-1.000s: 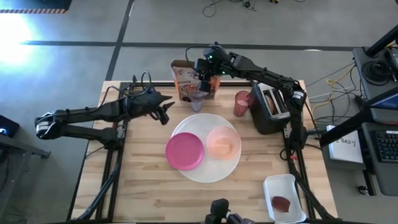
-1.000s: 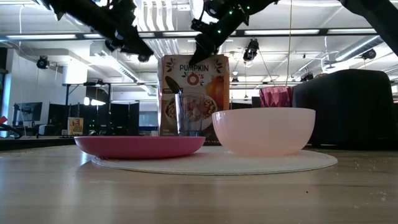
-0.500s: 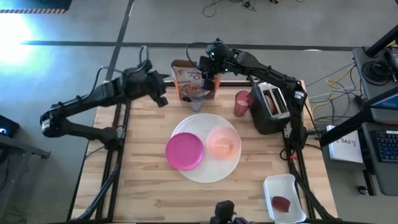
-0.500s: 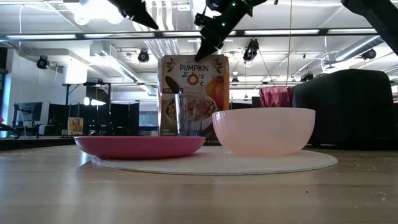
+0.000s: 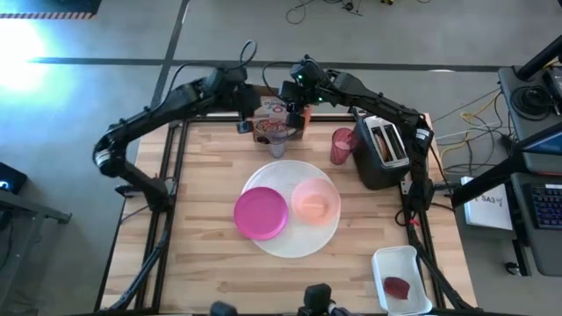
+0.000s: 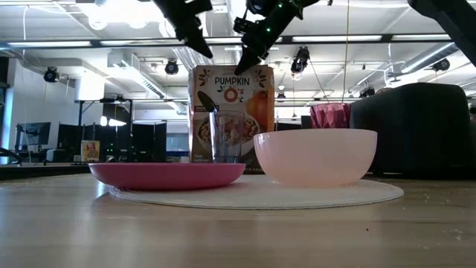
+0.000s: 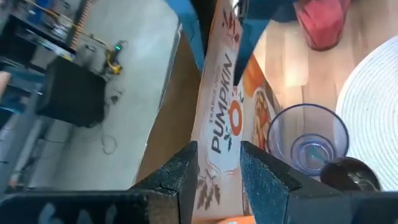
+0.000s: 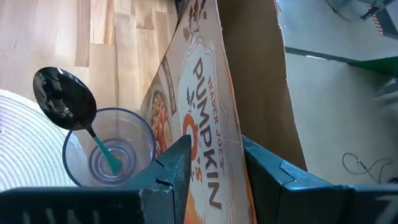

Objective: Arrange a breakfast setting
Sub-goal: Move the cereal box on the top left of the table

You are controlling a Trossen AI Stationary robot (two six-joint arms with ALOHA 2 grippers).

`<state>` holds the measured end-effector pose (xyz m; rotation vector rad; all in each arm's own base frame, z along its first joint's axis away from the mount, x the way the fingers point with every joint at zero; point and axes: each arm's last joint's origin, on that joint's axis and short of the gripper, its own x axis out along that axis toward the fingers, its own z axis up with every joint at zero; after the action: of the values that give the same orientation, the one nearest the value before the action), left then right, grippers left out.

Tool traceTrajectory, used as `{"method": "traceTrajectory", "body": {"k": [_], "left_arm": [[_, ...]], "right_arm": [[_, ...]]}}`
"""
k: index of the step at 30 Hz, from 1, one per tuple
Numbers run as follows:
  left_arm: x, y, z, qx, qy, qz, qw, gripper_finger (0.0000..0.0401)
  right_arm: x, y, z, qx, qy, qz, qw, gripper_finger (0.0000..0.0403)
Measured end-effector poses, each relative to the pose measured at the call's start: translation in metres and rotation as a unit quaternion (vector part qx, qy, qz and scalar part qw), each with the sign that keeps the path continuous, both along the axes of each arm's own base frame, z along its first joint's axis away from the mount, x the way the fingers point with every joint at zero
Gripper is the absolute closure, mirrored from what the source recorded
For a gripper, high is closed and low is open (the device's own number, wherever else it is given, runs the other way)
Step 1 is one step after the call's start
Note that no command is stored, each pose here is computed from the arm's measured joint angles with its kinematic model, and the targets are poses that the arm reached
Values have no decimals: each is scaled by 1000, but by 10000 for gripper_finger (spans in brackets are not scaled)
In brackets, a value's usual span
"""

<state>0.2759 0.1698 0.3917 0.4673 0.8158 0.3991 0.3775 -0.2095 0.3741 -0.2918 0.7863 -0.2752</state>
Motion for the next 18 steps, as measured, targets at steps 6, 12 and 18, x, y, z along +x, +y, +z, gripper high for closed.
{"method": "traceTrajectory", "body": {"k": [6, 12, 18], "left_arm": [[5, 28, -6, -19, 20, 28, 999, 298], [3, 38, -10, -45, 45, 33, 997, 298], [0, 40, -13, -64, 52, 36, 996, 299]], "right_arm": [[0, 0, 0, -5, 3, 5, 1000, 294], [0, 0, 0, -11, 6, 12, 1000, 301], [0, 0, 0, -16, 7, 15, 1000, 303]]}}
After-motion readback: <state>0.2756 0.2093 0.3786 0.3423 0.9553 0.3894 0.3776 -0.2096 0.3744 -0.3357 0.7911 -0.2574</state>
